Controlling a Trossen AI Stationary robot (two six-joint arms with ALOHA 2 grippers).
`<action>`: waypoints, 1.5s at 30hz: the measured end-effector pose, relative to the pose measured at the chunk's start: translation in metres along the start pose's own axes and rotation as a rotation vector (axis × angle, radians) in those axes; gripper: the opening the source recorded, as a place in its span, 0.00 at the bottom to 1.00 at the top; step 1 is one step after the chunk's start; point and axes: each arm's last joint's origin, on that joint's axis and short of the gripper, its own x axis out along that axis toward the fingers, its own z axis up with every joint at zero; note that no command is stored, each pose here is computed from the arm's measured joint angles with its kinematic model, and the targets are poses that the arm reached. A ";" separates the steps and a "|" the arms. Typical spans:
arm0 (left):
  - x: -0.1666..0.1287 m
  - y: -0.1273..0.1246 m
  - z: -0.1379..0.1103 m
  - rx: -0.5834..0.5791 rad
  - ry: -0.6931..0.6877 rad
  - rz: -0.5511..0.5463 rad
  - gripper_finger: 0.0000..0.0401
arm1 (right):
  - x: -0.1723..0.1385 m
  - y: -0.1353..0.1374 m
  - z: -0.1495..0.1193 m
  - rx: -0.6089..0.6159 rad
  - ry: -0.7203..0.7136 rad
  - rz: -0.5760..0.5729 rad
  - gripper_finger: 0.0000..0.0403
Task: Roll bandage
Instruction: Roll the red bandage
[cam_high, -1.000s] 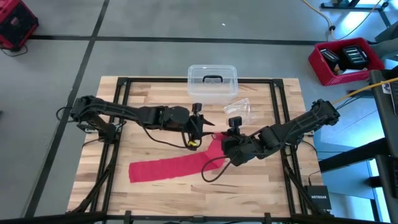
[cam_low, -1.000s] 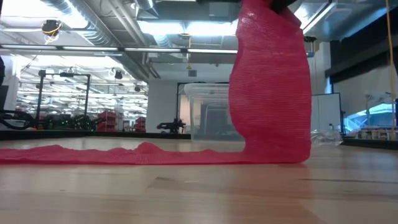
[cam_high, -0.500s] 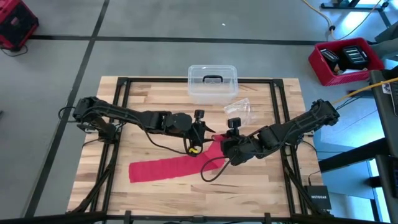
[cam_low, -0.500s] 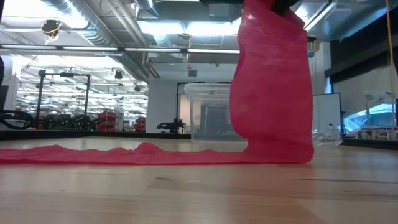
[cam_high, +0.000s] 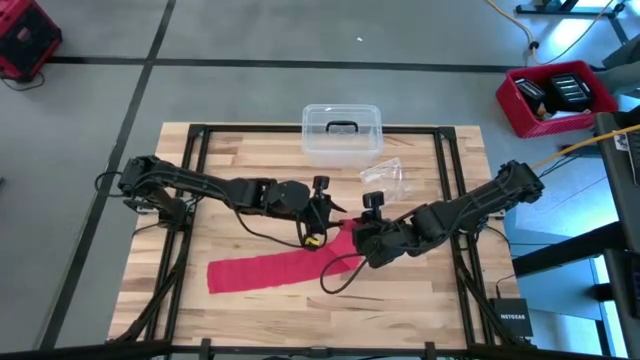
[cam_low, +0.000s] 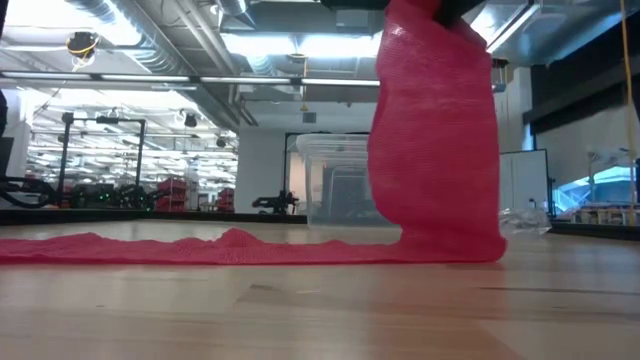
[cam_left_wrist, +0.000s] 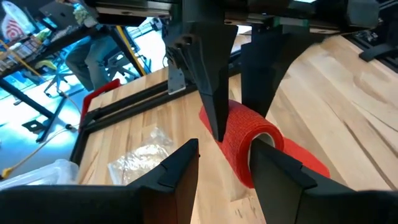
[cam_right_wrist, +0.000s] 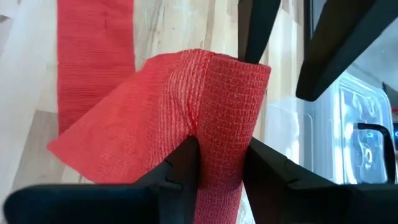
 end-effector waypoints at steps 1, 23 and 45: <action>0.000 -0.001 0.000 0.003 0.000 -0.004 0.33 | 0.000 0.000 0.001 0.002 -0.004 0.000 0.27; 0.013 -0.015 -0.007 0.053 0.050 0.015 0.04 | -0.012 -0.006 0.004 0.123 0.023 0.027 0.37; -0.075 0.025 0.073 0.192 -0.270 0.367 0.03 | -0.086 0.007 -0.100 0.438 -0.351 -0.150 0.45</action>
